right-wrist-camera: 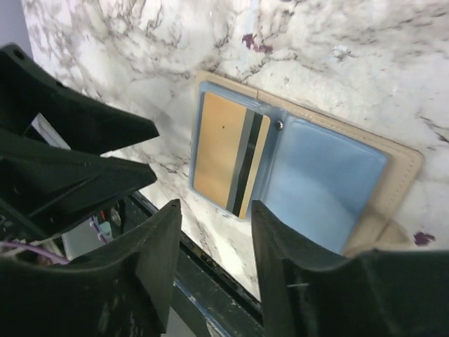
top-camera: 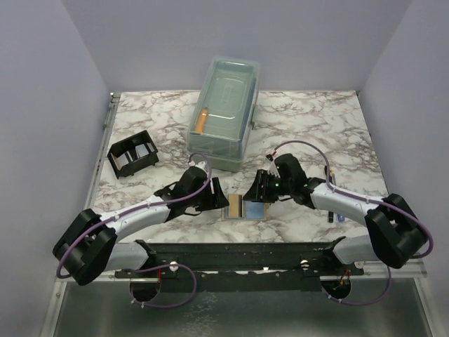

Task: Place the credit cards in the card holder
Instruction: Insert the credit card into the card holder, then close the card holder at the center of the board.

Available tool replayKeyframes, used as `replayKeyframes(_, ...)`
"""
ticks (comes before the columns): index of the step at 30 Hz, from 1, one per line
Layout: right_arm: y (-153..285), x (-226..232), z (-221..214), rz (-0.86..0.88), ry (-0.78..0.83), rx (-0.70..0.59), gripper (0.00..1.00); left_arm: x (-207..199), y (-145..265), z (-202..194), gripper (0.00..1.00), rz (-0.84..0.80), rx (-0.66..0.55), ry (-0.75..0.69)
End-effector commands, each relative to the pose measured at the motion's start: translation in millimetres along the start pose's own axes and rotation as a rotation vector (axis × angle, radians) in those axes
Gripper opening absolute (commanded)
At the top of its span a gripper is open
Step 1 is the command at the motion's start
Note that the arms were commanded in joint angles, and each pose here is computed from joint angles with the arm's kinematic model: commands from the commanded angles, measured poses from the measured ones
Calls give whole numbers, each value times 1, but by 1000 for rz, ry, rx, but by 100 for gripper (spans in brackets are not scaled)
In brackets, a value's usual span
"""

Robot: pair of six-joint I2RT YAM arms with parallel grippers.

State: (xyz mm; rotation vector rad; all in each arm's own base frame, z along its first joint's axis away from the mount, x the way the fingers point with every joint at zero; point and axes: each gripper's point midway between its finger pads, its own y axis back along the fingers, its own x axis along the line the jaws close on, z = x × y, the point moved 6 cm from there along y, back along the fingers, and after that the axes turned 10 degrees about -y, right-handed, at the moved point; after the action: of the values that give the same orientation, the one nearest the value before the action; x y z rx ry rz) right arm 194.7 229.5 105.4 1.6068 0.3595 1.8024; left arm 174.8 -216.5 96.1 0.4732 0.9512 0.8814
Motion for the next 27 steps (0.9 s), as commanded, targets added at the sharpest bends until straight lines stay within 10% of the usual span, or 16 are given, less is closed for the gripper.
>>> replayKeyframes(1,23,-20,-1,-258,57,-12,52,4,15,2,72,3,22,1)
replayKeyframes(17,34,-61,3,-545,60,-84,69,11,-28,-8,87,-164,74,195)
replayKeyframes(27,3,-73,-2,-498,-10,-42,32,-1,-32,-5,83,-267,64,252)
